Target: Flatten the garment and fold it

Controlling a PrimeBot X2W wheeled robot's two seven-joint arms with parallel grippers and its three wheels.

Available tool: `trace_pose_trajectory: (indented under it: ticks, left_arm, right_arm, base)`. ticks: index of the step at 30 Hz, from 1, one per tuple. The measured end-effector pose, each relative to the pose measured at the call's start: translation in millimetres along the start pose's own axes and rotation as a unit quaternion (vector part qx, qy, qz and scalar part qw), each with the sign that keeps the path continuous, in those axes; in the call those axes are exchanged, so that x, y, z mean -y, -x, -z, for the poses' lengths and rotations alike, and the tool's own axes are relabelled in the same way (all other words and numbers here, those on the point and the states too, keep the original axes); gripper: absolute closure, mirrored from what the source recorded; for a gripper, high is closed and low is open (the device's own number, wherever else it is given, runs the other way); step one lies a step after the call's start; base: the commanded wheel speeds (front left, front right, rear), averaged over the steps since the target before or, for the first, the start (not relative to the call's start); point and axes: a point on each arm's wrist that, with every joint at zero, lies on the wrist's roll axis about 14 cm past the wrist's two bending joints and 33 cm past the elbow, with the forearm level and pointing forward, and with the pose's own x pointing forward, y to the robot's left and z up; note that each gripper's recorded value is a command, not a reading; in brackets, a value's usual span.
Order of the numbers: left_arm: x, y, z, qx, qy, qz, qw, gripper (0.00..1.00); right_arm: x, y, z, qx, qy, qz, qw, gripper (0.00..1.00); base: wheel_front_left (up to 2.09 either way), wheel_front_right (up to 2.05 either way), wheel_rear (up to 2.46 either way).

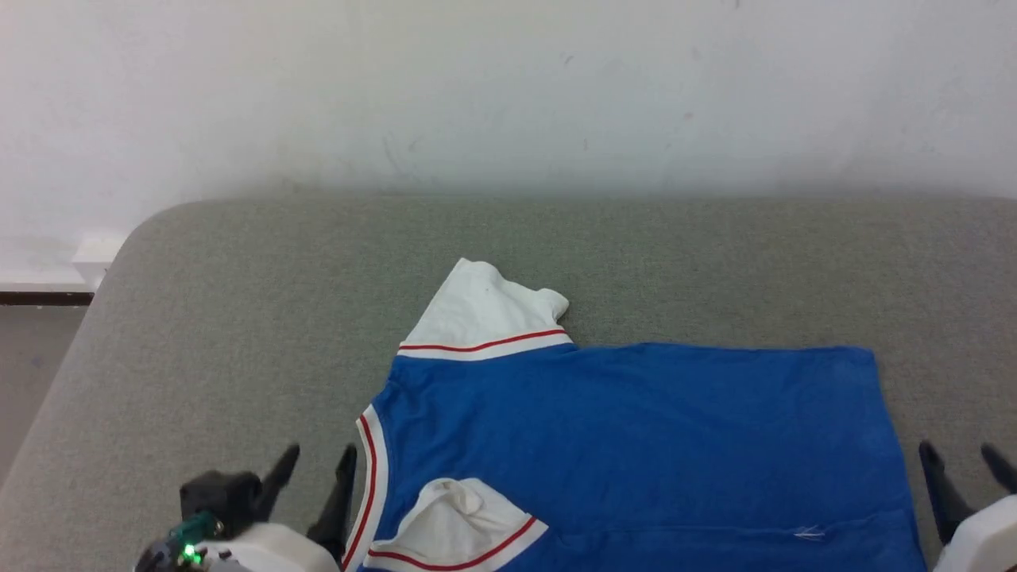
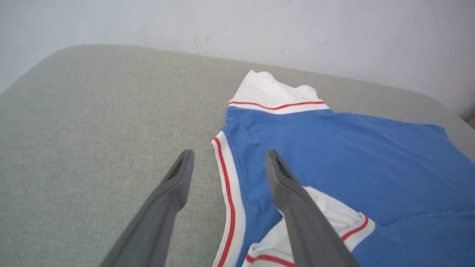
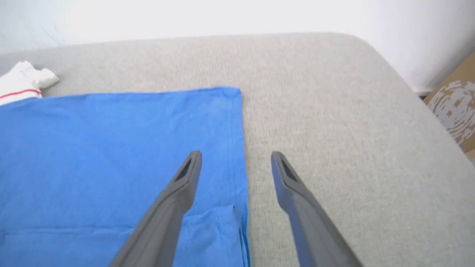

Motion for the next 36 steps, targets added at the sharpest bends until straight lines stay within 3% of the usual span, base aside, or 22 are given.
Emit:
trace_pose_trajectory:
  ticks: [6, 12, 18, 22, 31, 36]
  left_arm:
    - [28, -19, -62, 0.122, -0.069, 0.062, 0.988, 0.00]
    - [58, -63, -89, 0.127, -0.140, 0.132, 0.973, 0.00]
    - [72, -134, -99, 0.033, -0.226, 0.180, 0.957, 0.00]
    - [67, -181, -95, -0.055, -0.260, 0.180, 0.947, 0.00]
    - [45, -251, -49, -0.252, -0.250, 0.140, 0.924, 0.00]
    - [55, -266, -14, -0.320, -0.235, 0.160, 0.904, 0.00]
  right_arm:
    - [-14, 6, -62, 0.155, 0.030, -0.022, 0.987, 0.00]
    - [-30, 7, -94, 0.238, 0.039, -0.033, 0.970, 0.00]
    - [-43, -1, -104, 0.264, 0.035, -0.040, 0.963, 0.00]
    - [-39, -8, -101, 0.261, 0.030, -0.028, 0.965, 0.00]
    - [-17, -20, -81, 0.230, 0.007, 0.015, 0.973, 0.00]
    - [-3, -24, -66, 0.208, 0.002, 0.040, 0.977, 0.00]
  base:
    - [0.00, 0.00, 0.00]
    - [0.00, 0.00, 0.00]
    - [0.00, 0.00, 0.00]
    - [0.00, 0.00, 0.00]
    - [0.00, 0.00, 0.00]
    - [0.00, 0.00, 0.00]
